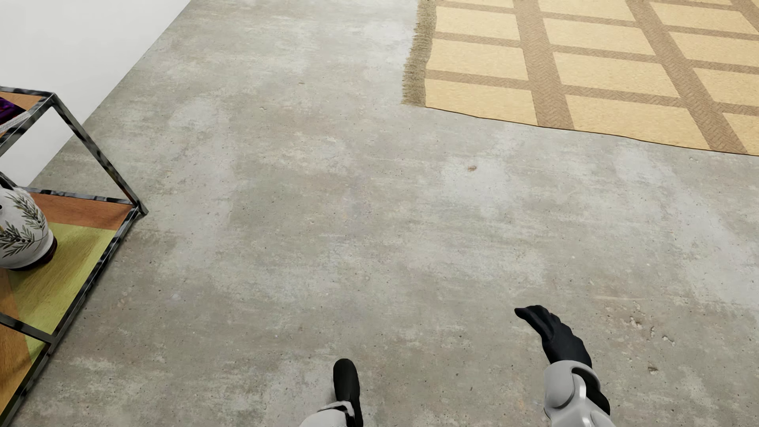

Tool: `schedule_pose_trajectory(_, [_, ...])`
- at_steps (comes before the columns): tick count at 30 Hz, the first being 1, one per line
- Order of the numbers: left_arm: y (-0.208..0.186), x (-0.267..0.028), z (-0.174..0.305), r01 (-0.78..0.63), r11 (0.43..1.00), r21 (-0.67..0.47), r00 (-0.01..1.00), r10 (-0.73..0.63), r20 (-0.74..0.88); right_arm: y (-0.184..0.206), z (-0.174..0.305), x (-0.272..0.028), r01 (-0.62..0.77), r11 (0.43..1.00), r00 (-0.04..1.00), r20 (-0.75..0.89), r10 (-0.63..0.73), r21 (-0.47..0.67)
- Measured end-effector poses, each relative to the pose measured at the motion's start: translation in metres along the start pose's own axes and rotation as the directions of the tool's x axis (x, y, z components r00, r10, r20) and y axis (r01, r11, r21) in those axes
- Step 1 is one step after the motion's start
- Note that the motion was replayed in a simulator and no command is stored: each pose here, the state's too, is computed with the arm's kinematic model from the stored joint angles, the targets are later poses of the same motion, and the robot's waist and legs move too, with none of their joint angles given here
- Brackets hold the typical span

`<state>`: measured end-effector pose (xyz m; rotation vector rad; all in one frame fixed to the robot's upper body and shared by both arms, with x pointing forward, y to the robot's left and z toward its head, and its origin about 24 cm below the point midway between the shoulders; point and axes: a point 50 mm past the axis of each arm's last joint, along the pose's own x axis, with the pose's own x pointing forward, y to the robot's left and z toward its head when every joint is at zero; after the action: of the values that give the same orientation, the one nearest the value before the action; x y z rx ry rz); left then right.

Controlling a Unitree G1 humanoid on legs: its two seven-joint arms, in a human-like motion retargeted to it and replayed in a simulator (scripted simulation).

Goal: Walk towards the armchair

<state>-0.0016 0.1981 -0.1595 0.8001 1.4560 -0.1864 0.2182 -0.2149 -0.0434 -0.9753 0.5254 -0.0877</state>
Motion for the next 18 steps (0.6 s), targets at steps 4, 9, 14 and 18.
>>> schedule_pose_trajectory(4, [0.002, -0.001, 0.024, -0.034, 0.999, -0.03, 0.999, 0.035, 0.033, 0.027, -0.031, -0.013, -0.12, 0.991, 0.982, -0.154, 0.109, -0.061])
schedule_pose_trajectory(9, [0.058, -0.005, 0.098, -0.207, 0.976, -0.063, 0.933, 0.216, 0.287, 0.095, -0.086, -0.063, -0.601, 0.76, 0.778, -0.398, 0.485, -0.247])
schedule_pose_trajectory(14, [0.143, -0.053, 0.167, -0.41, 0.849, -0.334, 0.638, 0.528, 0.56, 0.127, -0.117, -0.125, -0.599, 0.801, 0.677, -0.537, 0.503, -0.004])
schedule_pose_trajectory(18, [0.16, -0.072, 0.189, -0.446, 0.837, -0.318, 0.555, 0.538, 0.635, 0.146, -0.115, -0.148, -0.707, 0.707, 0.588, -0.53, 0.611, 0.031])
